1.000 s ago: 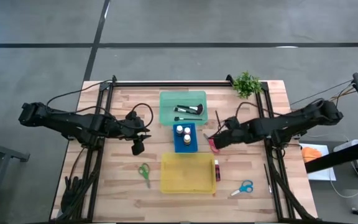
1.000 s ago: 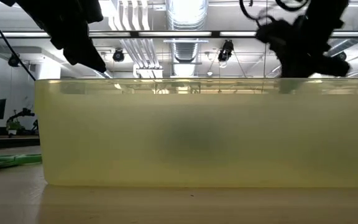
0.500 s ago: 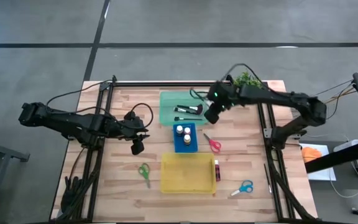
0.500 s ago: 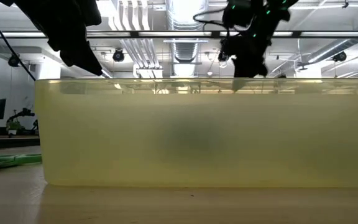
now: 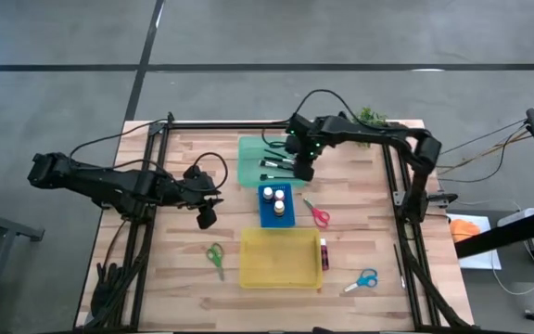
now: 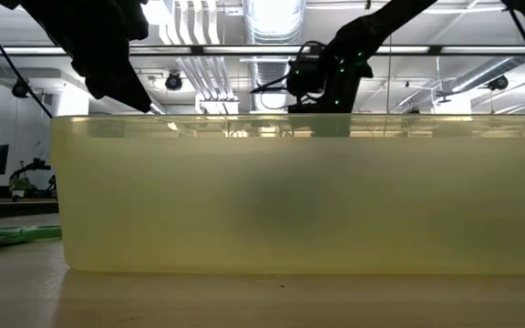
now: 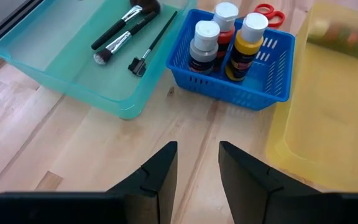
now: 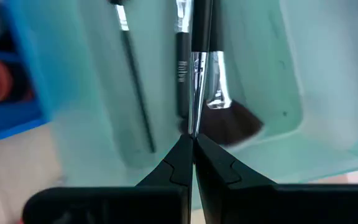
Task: Pick & Place Paint Supplies
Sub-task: Put the black eyeshadow brush into the green bin, then put the yellow paintbrush into the green bin
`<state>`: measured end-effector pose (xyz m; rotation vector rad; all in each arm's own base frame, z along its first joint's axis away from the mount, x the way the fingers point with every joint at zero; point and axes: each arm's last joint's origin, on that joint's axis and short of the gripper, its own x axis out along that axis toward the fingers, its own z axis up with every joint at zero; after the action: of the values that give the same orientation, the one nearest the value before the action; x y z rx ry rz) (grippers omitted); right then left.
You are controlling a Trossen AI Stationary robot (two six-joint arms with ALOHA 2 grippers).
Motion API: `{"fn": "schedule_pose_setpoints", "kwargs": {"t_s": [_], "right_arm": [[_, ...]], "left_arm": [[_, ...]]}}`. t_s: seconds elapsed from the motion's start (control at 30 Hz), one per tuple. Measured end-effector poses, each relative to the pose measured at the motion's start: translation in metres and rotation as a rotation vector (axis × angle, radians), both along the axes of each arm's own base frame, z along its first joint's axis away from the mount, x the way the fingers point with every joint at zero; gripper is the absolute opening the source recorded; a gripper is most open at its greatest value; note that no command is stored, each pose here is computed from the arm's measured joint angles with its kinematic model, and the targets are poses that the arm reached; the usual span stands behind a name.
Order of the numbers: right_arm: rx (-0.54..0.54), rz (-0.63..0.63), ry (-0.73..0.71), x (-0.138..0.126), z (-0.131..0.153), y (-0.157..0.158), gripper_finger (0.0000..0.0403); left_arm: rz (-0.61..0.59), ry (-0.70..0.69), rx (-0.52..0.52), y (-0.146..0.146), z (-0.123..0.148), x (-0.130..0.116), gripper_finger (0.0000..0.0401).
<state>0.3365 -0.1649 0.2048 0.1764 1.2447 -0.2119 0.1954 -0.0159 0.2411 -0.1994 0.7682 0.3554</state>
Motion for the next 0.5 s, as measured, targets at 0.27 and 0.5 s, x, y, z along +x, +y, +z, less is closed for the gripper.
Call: {"fn": "schedule_pose_setpoints", "kwargs": {"t_s": [0.27,0.5], "right_arm": [[0.022,-0.052,-0.011,0.013,0.0,-0.008,0.0013],[0.012,-0.077,-0.017,0.013,0.008,-0.014,0.0107]], "left_arm": [[0.009,-0.002,0.006,0.0,0.0,0.0,0.0126],[0.015,-0.002,0.017,0.001,0.0,0.0,0.0126]]}}
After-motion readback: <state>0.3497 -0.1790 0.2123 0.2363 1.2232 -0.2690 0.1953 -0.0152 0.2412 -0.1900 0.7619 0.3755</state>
